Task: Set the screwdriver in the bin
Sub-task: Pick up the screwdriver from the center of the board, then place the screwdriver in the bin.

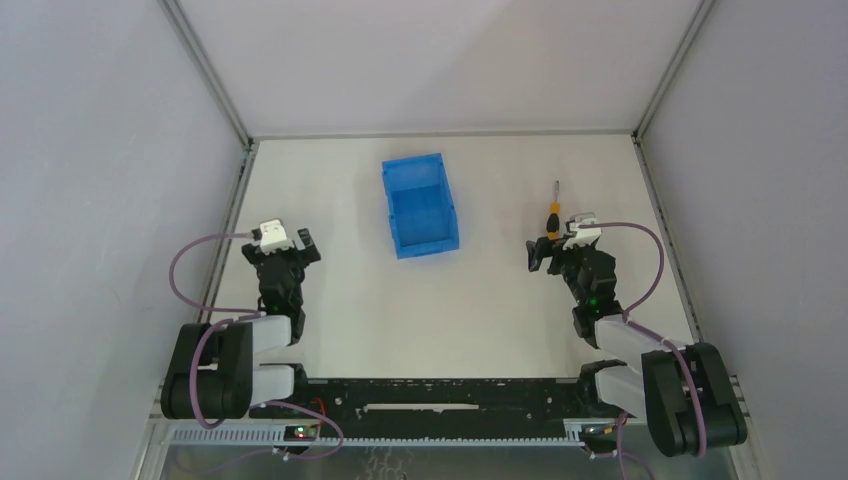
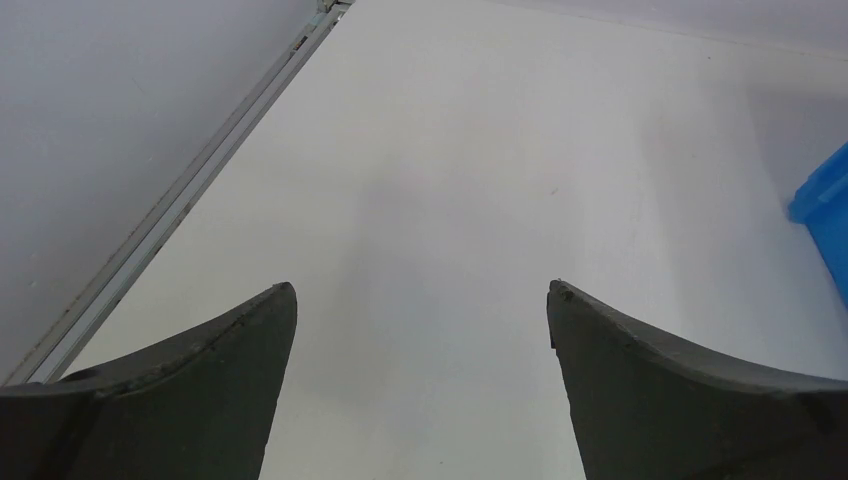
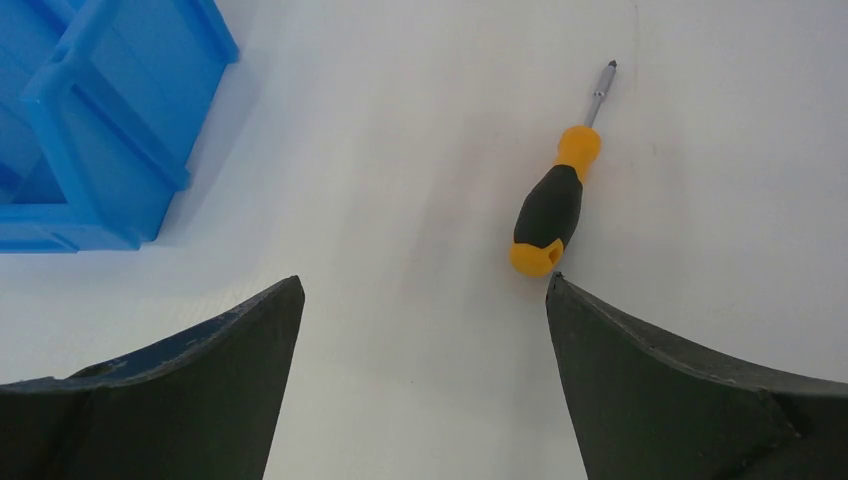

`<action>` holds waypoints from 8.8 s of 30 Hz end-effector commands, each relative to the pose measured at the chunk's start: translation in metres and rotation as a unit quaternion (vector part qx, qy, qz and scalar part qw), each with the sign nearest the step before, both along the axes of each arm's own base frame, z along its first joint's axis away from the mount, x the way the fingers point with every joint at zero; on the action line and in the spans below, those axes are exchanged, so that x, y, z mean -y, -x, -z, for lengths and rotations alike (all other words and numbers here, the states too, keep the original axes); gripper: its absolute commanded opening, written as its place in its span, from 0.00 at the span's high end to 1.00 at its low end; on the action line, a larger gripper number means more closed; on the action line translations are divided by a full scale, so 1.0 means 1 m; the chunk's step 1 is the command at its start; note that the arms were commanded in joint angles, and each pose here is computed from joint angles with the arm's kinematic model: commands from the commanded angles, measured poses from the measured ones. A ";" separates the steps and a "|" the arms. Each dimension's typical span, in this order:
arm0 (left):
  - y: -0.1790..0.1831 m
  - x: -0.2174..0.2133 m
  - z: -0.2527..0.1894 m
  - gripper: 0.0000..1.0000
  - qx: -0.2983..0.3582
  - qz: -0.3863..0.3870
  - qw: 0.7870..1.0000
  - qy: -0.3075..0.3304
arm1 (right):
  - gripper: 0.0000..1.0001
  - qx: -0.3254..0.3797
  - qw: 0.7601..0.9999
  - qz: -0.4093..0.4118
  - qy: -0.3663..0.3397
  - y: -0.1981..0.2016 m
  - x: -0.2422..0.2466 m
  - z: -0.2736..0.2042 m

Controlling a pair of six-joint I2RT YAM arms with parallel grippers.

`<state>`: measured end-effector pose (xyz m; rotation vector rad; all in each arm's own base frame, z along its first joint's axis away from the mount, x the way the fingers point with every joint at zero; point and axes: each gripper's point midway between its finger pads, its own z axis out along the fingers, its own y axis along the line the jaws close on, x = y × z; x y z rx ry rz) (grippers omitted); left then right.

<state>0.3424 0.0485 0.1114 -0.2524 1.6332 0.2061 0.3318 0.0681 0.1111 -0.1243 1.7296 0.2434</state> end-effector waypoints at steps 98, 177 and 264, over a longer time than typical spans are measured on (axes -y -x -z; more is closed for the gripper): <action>-0.009 -0.001 -0.024 0.00 0.033 -0.004 0.999 -0.012 | 0.04 -0.348 0.927 0.130 0.041 -0.163 0.050 -0.006; -0.009 -0.002 -0.024 0.00 0.033 -0.004 0.999 -0.012 | 0.89 -0.176 0.983 0.055 0.009 -0.114 -0.047 -0.268; -0.009 -0.002 -0.024 0.00 0.034 -0.004 0.999 -0.012 | 0.54 -0.284 0.945 -0.114 0.114 -0.114 -0.289 0.024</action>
